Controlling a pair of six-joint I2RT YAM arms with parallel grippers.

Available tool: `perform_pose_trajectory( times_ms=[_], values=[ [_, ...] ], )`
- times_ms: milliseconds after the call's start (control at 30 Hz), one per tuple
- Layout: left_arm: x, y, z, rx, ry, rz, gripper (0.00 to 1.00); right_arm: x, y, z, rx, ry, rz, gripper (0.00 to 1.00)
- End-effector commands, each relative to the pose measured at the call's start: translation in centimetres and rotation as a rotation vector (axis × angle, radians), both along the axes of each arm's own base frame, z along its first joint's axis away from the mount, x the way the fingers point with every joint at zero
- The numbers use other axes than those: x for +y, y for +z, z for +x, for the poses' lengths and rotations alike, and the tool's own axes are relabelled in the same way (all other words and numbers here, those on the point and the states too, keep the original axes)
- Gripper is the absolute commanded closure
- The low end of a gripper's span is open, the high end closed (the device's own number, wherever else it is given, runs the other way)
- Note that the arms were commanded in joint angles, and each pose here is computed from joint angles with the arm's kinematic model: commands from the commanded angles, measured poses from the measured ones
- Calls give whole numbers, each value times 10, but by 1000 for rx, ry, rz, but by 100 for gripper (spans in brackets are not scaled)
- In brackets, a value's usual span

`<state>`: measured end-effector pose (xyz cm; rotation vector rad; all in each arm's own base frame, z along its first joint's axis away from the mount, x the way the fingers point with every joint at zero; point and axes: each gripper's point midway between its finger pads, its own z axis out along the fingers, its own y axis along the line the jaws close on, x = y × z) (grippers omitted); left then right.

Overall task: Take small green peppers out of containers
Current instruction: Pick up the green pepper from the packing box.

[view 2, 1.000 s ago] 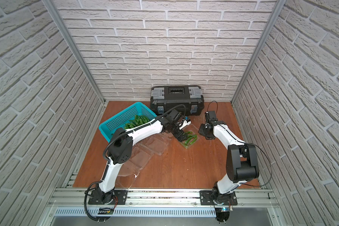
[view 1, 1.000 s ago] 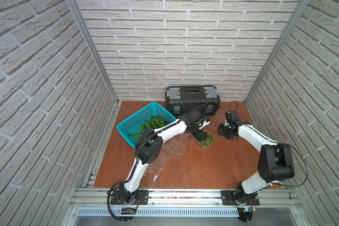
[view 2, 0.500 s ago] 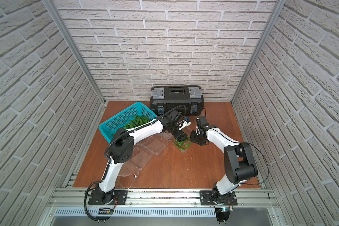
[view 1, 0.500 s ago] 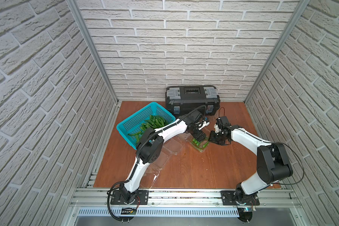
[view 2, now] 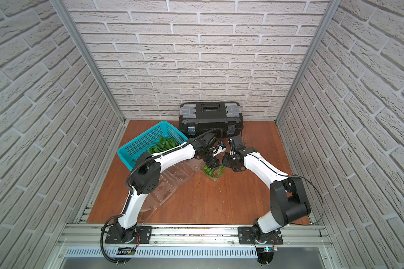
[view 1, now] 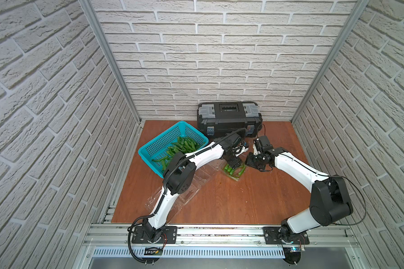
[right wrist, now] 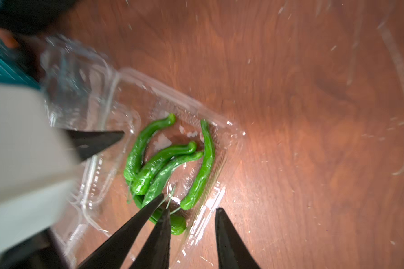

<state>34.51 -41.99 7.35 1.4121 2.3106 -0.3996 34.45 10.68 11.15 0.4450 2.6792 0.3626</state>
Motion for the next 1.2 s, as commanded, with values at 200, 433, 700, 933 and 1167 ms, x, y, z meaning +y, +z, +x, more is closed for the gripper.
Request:
perform_pose_trajectory(
  times_ms=[200, 433, 700, 933, 1167],
  values=[
    [4, -26, -7, 7, -47, 115, 56, -15, 9, 1, -37, -81, -15, 69],
    [3, -30, -3, -3, -40, 124, 72, -16, 11, 0, -43, -71, -25, 70],
    [4, -43, -4, 9, -49, 162, 72, -12, 10, 1, -39, -50, -19, 70],
    [6, -53, -5, 15, -65, 202, 78, -12, 13, 2, -47, -47, -16, 70],
    [-18, -16, 6, 55, 0, 25, 95, -11, 16, 5, -54, -39, -14, 70]
  ],
)
